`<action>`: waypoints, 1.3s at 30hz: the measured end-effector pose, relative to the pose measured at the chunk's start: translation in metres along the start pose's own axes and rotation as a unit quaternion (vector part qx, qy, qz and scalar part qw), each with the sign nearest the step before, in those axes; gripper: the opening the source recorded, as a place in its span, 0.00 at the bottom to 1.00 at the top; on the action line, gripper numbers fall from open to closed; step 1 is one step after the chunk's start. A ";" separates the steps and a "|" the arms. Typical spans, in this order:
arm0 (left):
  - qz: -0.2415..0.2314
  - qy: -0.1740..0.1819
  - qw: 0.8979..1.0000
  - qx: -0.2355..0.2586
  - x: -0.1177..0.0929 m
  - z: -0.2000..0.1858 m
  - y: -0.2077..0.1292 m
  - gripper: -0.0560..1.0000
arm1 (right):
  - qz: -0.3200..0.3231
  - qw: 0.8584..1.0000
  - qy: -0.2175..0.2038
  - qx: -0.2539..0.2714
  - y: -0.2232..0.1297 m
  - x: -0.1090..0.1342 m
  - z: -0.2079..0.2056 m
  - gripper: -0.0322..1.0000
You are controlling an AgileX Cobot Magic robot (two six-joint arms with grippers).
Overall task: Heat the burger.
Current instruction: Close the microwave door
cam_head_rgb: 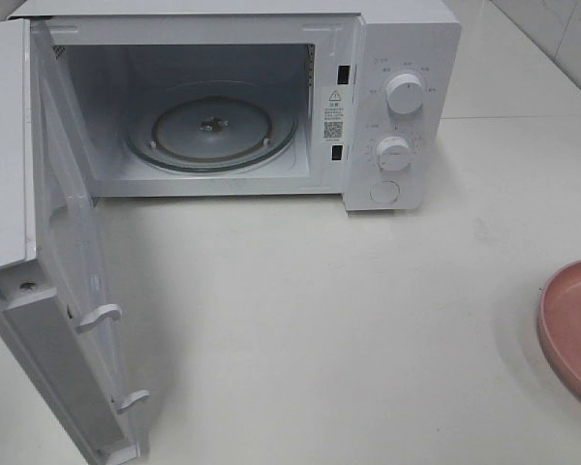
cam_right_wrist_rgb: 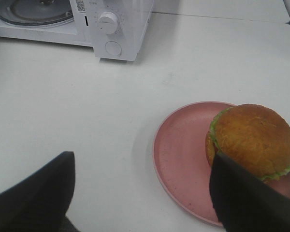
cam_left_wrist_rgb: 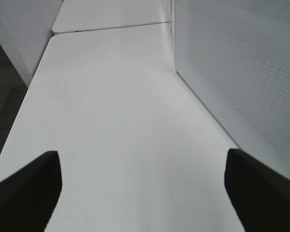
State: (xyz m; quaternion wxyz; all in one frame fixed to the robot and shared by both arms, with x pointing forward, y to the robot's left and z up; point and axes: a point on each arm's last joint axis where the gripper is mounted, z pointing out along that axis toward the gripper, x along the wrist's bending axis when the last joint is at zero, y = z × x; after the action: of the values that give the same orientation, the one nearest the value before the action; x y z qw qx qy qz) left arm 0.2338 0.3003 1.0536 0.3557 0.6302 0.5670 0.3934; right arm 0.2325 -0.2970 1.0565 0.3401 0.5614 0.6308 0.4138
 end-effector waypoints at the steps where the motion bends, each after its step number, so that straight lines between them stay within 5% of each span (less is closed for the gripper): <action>1: 0.000 0.000 1.000 0.000 0.000 0.000 0.000 0.84 | 0.000 1.000 0.000 0.000 0.000 0.000 0.000 0.76; 39: 0.000 0.000 1.000 0.000 0.000 0.000 0.000 0.84 | 0.000 1.000 0.000 0.000 0.000 0.000 0.000 0.75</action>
State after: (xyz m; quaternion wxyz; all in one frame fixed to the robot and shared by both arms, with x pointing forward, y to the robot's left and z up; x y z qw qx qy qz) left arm 0.2338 0.3003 1.0536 0.3557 0.6302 0.5670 0.3934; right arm 0.2325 -0.2970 1.0564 0.3398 0.5616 0.6310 0.4135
